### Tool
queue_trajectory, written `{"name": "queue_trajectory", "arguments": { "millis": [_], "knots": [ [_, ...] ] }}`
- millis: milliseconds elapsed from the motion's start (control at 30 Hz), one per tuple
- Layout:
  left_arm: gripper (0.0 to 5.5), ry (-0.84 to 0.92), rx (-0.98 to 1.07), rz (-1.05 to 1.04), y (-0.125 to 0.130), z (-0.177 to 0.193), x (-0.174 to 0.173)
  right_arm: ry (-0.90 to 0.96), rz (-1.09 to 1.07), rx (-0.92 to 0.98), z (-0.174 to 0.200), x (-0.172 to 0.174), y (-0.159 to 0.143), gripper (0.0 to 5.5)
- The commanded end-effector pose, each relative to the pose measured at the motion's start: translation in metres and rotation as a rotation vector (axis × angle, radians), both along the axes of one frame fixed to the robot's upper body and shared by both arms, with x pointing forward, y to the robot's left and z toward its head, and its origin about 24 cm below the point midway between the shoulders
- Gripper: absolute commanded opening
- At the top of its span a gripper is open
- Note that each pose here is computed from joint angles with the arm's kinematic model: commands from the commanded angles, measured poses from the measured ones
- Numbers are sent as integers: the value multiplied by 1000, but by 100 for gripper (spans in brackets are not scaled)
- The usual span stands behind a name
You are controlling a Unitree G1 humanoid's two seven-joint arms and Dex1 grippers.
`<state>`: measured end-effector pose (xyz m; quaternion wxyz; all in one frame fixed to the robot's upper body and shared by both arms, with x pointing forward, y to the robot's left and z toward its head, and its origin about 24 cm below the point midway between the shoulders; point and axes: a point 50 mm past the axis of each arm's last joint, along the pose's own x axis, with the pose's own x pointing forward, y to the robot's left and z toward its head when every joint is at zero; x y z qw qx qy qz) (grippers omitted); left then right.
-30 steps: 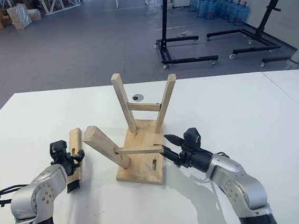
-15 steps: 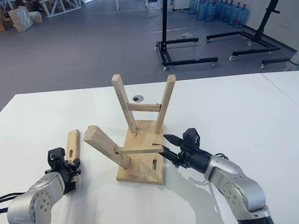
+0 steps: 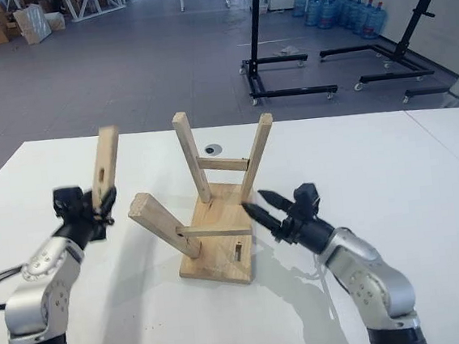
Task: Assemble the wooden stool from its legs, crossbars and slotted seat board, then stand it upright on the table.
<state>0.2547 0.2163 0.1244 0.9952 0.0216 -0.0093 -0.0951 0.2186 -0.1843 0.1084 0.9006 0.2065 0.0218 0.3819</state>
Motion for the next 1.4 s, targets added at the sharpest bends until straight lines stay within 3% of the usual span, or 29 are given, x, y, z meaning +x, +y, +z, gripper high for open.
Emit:
{"name": "queue_trajectory", "arguments": {
  "millis": [33, 200, 300, 500, 667, 833, 1100, 1400],
  "knots": [
    [204, -239, 18, -303, -14, 46, 8, -169, 80, 104, 54, 17, 0, 346],
    [204, -202, -213, -977, -58, 66, 12, -299, 303, 230, 94, 23, 34, 346],
    [204, -118, -248, -1166, -62, 67, 30, -308, 405, 275, 100, 33, 50, 346],
    [204, 77, -334, -1410, -74, 44, 44, -238, 451, 306, 69, 58, 71, 445],
    [204, 179, -378, -1468, -79, 23, 44, -259, 474, 330, 63, 60, 80, 446],
    [204, 150, -393, -1486, -80, 28, 41, -281, 524, 444, 67, 54, 70, 362],
    [204, 133, -381, -1480, -79, 27, 36, -243, 506, 450, 63, 56, 64, 220],
    [204, 129, -382, -1477, -79, 27, 35, -179, 500, 379, 48, 59, 70, 209]
  ]
}}
